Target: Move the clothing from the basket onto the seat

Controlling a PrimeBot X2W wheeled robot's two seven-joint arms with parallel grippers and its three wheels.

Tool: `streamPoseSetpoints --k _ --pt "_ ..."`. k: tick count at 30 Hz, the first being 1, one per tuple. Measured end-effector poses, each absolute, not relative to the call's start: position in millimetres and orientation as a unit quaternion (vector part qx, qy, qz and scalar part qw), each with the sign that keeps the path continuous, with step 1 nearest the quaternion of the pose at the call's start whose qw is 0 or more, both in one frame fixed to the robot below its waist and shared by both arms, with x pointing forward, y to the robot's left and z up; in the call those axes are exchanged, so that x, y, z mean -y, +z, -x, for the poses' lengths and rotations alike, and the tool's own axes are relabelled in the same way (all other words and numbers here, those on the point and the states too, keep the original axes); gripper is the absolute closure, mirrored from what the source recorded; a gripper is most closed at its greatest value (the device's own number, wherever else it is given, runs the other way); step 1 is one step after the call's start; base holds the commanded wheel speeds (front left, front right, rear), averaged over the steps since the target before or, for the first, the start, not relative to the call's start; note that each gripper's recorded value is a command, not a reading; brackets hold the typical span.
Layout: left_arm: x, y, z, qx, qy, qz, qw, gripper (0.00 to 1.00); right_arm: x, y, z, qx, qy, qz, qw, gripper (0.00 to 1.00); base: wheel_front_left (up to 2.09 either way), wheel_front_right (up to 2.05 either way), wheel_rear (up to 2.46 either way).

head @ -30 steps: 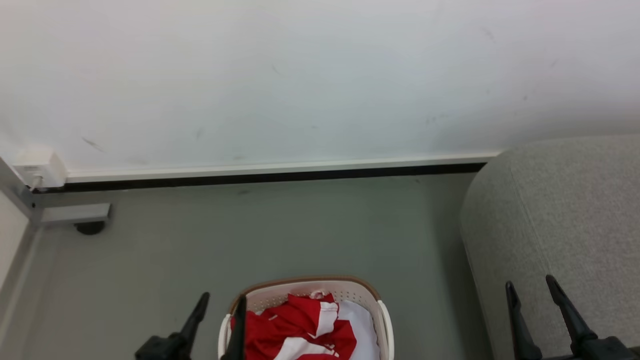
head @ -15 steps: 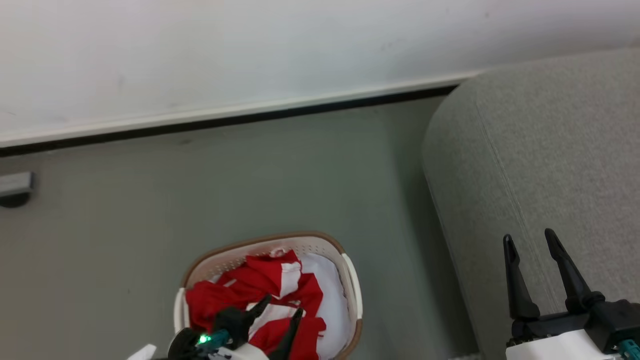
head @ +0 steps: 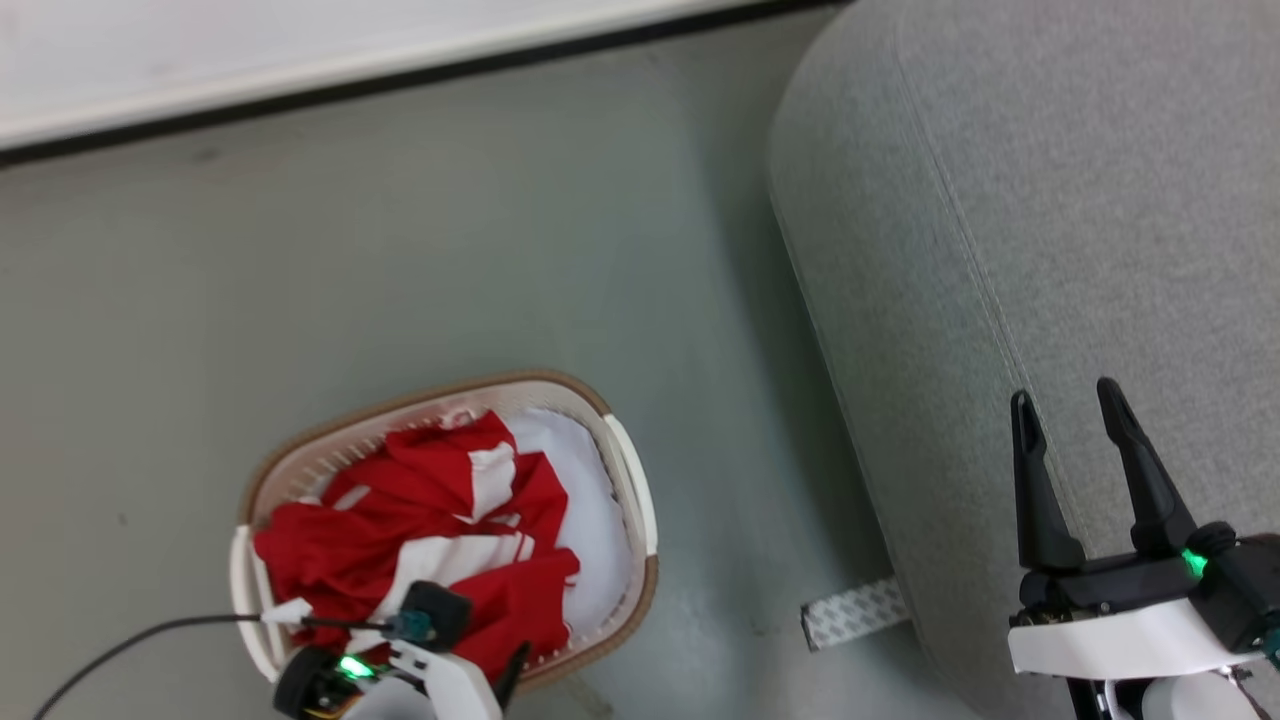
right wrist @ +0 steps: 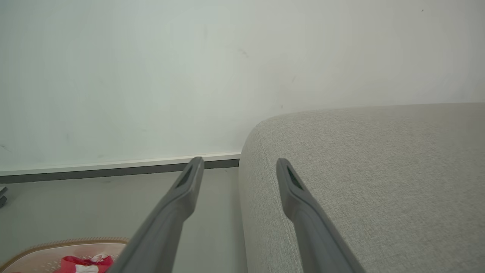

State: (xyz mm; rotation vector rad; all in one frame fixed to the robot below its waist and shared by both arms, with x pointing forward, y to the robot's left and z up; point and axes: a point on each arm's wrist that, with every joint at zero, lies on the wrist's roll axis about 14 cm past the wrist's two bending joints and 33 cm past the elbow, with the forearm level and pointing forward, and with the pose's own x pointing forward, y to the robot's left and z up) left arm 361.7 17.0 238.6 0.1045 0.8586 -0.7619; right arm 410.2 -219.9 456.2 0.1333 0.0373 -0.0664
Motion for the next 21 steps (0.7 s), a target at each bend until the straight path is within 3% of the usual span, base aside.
streamPoseSetpoints --k 14,15,16,17,18,21 --pt "-19 179 -356 -0.473 -0.37 -0.051 0.798 0.0 238 426 -424 -0.054 -0.056 -0.053 0.996 0.0 0.0 0.0 0.0" --pt "-18 177 -356 -0.473 -0.372 -0.05 0.797 0.12 239 424 -425 -0.056 -0.057 -0.052 0.995 0.0 0.0 0.0 0.0" --pt "-18 175 -356 -0.474 -0.373 -0.049 0.796 0.58 239 422 -425 -0.057 -0.058 -0.051 0.995 0.0 0.0 0.0 0.0" --pt "-18 175 -356 -0.473 -0.372 -0.046 0.797 0.89 239 421 -426 -0.058 -0.058 -0.051 0.995 0.0 0.0 0.0 0.0" --pt "-17 176 -357 -0.472 -0.369 -0.041 0.8 1.0 239 420 -427 -0.058 -0.057 -0.051 0.995 0.0 0.0 0.0 0.0" --pt "-14 183 -359 -0.465 -0.36 -0.022 0.808 1.0 236 420 -428 -0.059 -0.054 -0.051 0.996 0.0 0.0 0.0 0.0"
